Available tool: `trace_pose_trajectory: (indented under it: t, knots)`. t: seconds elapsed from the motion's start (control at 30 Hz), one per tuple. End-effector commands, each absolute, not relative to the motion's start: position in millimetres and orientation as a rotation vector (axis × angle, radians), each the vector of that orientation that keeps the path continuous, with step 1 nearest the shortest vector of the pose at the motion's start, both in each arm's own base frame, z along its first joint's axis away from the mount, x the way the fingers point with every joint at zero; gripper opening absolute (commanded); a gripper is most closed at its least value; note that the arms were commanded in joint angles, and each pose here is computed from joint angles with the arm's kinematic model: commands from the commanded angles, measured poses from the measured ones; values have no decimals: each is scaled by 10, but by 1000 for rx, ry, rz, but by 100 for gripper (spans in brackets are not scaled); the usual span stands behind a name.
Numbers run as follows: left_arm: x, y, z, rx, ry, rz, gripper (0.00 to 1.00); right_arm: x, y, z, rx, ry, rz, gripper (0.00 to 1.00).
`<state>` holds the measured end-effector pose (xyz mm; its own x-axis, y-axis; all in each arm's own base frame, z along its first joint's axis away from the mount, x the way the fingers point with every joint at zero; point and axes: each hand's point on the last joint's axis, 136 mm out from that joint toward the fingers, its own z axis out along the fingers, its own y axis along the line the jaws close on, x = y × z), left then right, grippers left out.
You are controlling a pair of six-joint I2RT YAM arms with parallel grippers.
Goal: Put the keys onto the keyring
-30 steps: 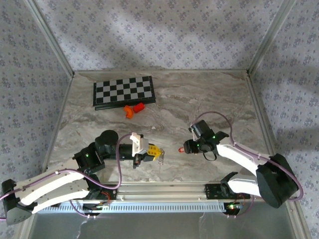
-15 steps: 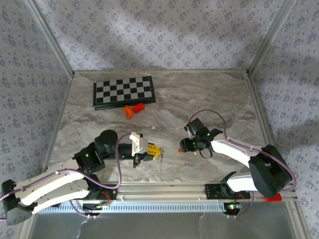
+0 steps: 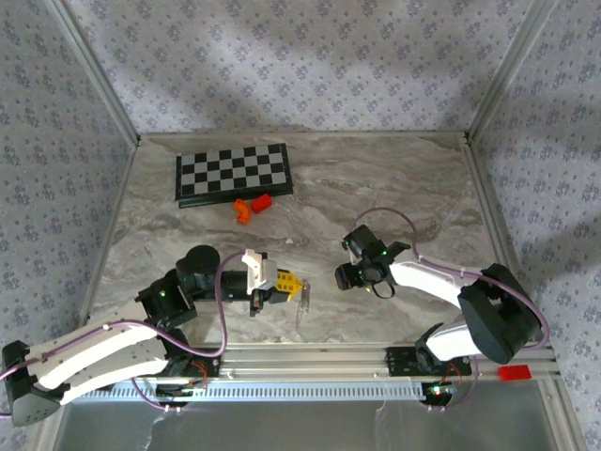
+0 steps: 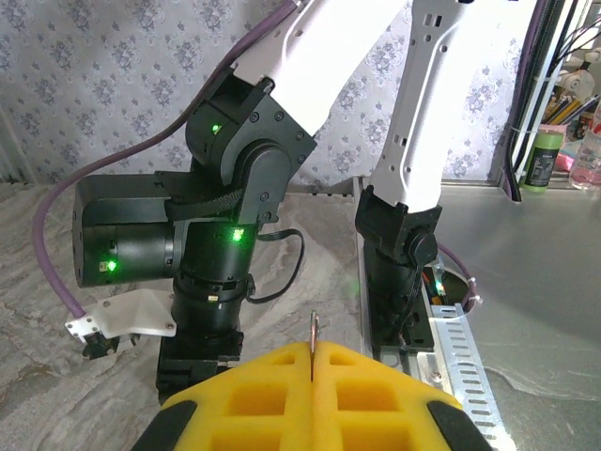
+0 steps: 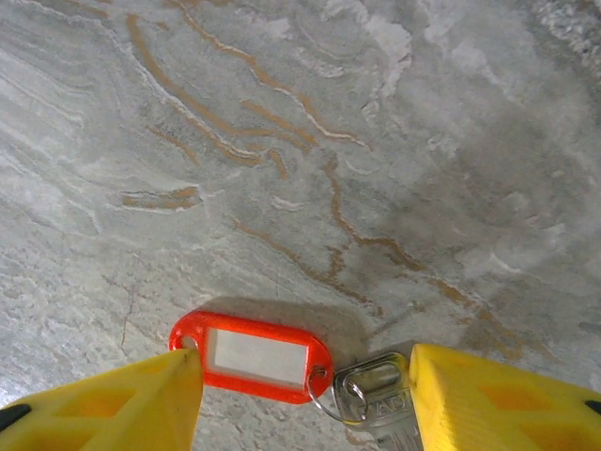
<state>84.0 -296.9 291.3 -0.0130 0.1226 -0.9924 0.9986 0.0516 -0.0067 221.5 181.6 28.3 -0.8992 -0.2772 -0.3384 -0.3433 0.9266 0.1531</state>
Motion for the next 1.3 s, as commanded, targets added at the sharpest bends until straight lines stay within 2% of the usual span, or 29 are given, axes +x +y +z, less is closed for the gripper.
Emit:
trace_pose_trajectory:
  t: [0.0, 0.9, 1.27]
  knots:
    - [825, -2948, 3077, 1229, 1269, -1140, 0, 2218, 1805, 301, -489, 2778, 249, 62]
    - [852, -2920, 3072, 1207, 1274, -1137, 0, 1922, 1946, 245, -544, 2810, 246, 57]
    - [851, -2905, 3075, 1202, 1273, -1137, 0, 1975, 1891, 422, -572, 2777, 111, 57]
